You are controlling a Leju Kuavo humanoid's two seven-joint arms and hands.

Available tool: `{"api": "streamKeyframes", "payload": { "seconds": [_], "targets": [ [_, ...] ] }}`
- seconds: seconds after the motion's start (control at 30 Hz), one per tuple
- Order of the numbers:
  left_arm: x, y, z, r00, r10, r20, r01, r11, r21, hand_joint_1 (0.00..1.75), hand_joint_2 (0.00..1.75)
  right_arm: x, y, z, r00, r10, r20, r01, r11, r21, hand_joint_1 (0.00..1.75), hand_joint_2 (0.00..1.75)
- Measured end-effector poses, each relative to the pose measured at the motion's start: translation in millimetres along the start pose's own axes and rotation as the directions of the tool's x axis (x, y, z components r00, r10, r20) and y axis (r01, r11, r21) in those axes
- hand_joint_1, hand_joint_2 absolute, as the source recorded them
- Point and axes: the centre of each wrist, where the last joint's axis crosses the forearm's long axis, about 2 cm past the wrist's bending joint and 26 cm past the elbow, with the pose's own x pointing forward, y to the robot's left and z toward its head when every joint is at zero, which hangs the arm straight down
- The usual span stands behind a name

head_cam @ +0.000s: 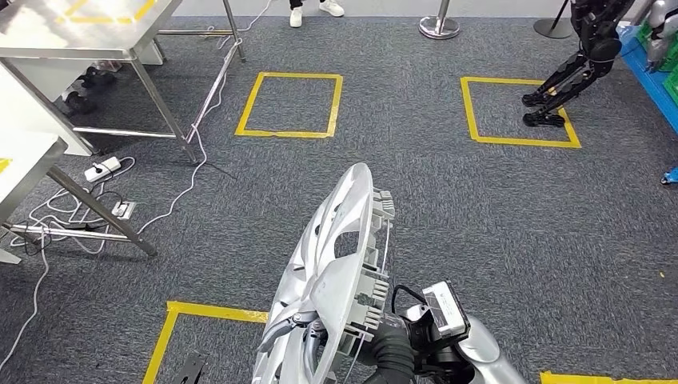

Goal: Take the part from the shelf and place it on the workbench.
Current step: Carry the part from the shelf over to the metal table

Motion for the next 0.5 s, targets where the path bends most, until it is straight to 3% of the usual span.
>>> {"api": "streamKeyframes", "payload": {
  "seconds": [0.5],
  "targets": [
    [5.4, -0.6, -0.6, 1.000, -0.003, 0.009, 0.003, 1.000, -0.003, 0.00, 1.75, -1.1, 1.4, 2.0, 1.000, 0.002, -0.005, -0.002, 1.000, -0.003, 1.75, 1.75]
  ]
}}
